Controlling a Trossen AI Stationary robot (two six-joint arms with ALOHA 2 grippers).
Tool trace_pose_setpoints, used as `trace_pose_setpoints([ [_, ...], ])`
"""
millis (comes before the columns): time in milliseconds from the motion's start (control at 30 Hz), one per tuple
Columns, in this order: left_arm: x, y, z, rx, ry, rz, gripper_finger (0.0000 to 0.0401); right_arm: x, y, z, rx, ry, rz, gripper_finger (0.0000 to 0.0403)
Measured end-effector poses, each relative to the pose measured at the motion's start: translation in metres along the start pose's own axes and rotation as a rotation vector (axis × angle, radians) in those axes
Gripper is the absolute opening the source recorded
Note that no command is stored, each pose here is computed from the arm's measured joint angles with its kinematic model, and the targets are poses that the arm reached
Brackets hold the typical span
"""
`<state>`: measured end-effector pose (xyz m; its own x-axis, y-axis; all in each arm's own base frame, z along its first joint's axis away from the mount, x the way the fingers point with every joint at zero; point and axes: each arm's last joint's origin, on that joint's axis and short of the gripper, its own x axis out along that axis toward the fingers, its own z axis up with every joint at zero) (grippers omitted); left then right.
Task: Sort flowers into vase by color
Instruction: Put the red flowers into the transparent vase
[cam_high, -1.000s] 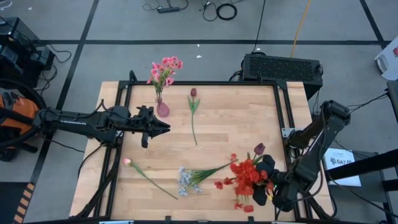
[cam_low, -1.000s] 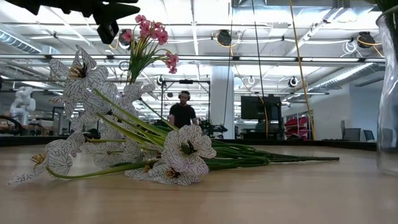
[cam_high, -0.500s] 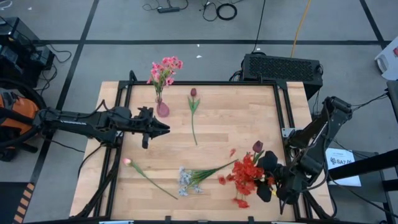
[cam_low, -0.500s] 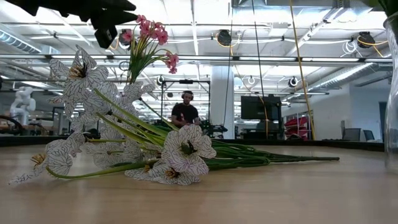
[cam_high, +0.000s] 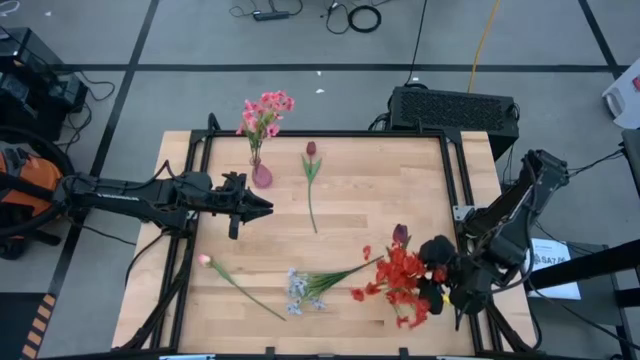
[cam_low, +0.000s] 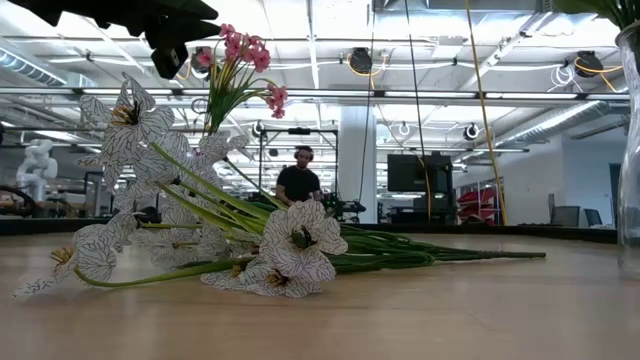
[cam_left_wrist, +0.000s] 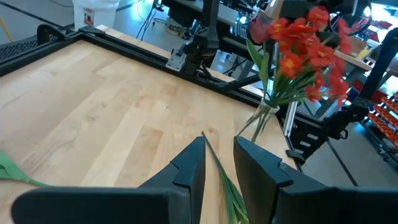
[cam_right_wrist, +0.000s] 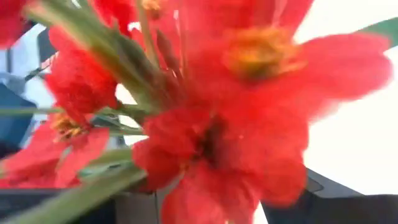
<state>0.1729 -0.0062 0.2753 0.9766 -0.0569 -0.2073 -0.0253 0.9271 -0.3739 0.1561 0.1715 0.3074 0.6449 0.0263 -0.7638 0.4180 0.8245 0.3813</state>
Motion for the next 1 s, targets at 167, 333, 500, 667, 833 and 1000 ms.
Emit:
trace_pose_setpoints([
  [167, 0.0, 0.0, 0.0, 0.0, 0.0, 0.0, 0.0089, -0.001, -0.004, -0.004, -0.064, 0.109, -0.011, 0.0155],
  [333, 0.0, 0.0, 0.0, 0.0, 0.0, 0.0, 0.0089, -0.001, -0.007, -0.005, -0.036, 0.134, -0.042, 0.0136],
  [500, 0.0, 0.0, 0.0, 0.0, 0.0, 0.0, 0.0089, -0.006, -0.019, -0.005, 0.003, 0.144, -0.136, 0.012],
  [667, 0.0, 0.0, 0.0, 0.0, 0.0, 0.0, 0.0089, -0.007, -0.025, -0.005, -0.012, 0.153, -0.196, 0.0101],
  [833, 0.0, 0.0, 0.0, 0.001, 0.0, 0.0, 0.0089, -0.009, -0.037, -0.002, 0.144, 0.096, -0.328, 0.0073],
  [1000, 0.0, 0.0, 0.0, 0.001, 0.0, 0.0, 0.0089, -0.006, -0.044, 0.006, 0.228, -0.018, -0.398, 0.0037],
])
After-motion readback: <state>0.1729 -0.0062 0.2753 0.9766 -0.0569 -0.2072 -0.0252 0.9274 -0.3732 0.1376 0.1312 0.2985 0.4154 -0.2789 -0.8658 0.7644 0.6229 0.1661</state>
